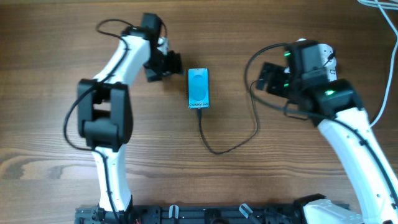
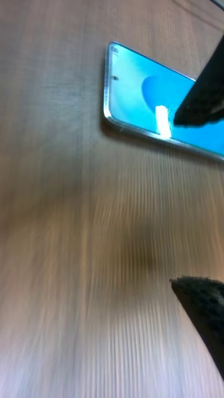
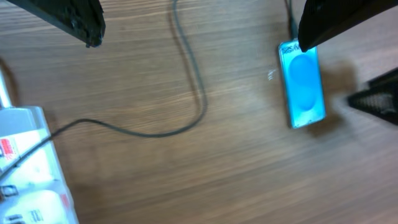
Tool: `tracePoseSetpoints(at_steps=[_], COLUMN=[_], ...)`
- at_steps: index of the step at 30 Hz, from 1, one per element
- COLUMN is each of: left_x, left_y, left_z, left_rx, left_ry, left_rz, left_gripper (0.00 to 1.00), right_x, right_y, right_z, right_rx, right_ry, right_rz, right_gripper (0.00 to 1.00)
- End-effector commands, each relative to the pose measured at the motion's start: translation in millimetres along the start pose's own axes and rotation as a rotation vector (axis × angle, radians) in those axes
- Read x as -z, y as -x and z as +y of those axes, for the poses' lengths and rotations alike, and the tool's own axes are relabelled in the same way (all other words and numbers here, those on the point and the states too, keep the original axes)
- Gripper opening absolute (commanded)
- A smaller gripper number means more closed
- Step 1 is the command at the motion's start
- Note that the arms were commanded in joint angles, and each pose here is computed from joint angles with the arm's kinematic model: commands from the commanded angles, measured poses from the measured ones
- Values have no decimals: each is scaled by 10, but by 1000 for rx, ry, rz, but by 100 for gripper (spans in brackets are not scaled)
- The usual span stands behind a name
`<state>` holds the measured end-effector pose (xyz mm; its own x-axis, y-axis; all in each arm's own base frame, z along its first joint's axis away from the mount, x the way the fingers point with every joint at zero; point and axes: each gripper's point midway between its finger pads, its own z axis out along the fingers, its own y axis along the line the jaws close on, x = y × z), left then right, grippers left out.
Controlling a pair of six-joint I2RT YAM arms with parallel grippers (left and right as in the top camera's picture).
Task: Plug charger to phone and switch on socket
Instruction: 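Move the right gripper to the switch on the white power strip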
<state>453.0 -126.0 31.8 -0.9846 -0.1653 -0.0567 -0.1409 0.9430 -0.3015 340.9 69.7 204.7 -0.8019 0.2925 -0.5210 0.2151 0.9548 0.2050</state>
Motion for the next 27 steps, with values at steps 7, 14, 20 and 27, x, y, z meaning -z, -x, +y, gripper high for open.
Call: tracePoseSetpoints(at_steps=[7, 14, 20, 27], left_x=[1498, 1467, 1466, 1464], left_y=[280, 234, 231, 225], left_z=[-106, -82, -81, -78], left_rx=[10, 15, 15, 16], left_ry=[13, 22, 22, 23], left_rz=[-369, -346, -345, -342], left_gripper=[100, 100, 100, 100], right_x=[-16, -82, -613, -1308], right_y=[811, 1130, 912, 644], right_z=[-1299, -2277, -2930, -2924], right_rx=[-256, -498, -542, -458], right_ry=[-174, -319, -522, -415], right_rz=[69, -74, 20, 183], right_gripper=[100, 100, 100, 100])
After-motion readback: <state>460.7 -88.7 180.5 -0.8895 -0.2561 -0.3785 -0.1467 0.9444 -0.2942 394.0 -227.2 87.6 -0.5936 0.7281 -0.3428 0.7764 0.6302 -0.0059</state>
